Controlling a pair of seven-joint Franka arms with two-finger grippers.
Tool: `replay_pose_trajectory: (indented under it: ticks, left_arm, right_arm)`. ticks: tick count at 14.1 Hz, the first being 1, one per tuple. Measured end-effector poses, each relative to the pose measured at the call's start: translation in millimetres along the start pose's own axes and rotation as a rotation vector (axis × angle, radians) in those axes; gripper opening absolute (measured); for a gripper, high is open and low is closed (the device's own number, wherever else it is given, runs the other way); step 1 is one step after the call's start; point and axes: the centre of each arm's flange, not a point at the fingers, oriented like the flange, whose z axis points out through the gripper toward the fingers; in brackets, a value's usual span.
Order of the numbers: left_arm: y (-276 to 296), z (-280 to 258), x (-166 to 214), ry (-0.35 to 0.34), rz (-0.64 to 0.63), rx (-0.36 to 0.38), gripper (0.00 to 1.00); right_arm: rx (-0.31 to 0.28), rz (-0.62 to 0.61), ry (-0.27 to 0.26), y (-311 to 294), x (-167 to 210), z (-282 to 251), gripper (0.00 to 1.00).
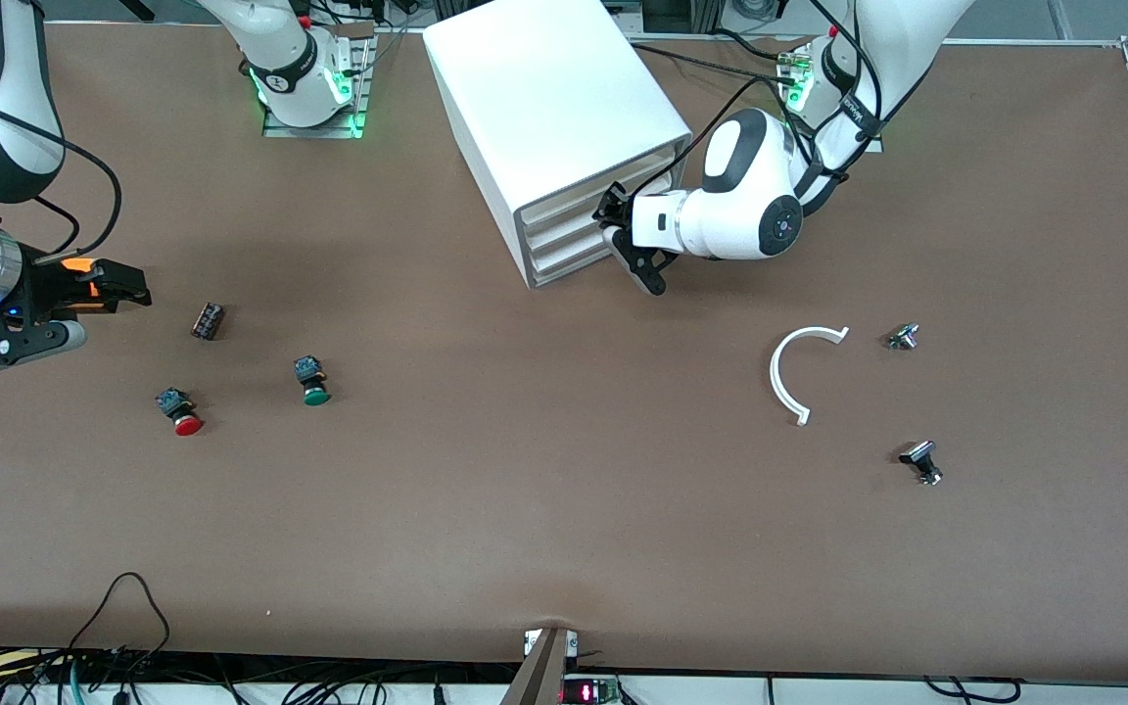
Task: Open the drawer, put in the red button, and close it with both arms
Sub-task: 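Grip the top drawer's front edge with the left gripper, then pull the drawer open with the left gripper while the right gripper reaches the red button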
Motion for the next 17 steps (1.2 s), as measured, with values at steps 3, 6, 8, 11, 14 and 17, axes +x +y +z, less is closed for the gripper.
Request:
replay_pose_trajectory:
  ticks: [3, 6, 8, 11, 14, 17]
  left_arm:
    - [-7, -6, 0, 0.009, -0.01, -0.001, 0.17]
    - [-15, -13, 1, 0.022, -0.012, 0.001, 0.17]
    - [-21, -18, 2, 0.03, -0.012, 0.003, 0.17]
    - [-29, -25, 3, 0.043, -0.021, 0.006, 0.17]
    - [-34, -29, 4, 0.047, -0.029, 0.006, 0.17]
    - [-38, -34, 5, 0.057, -0.035, 0.009, 0.17]
  right_arm:
    - [0.0, 0.0, 0.0, 0, 0, 0, 1.0]
    - [0.0, 0.001, -0.001, 0, 0, 0, 1.0]
    - [-0.001, 0.001, 0.002, 0, 1, 1, 1.0]
    - [-0.011, -0.013, 0.012, 2, 4, 2, 1.0]
    - [-0.032, -0.105, 0.03, 8, 9, 22, 1.0]
    - [-0.051, -0.227, 0.049, 30, 5, 56, 1.0]
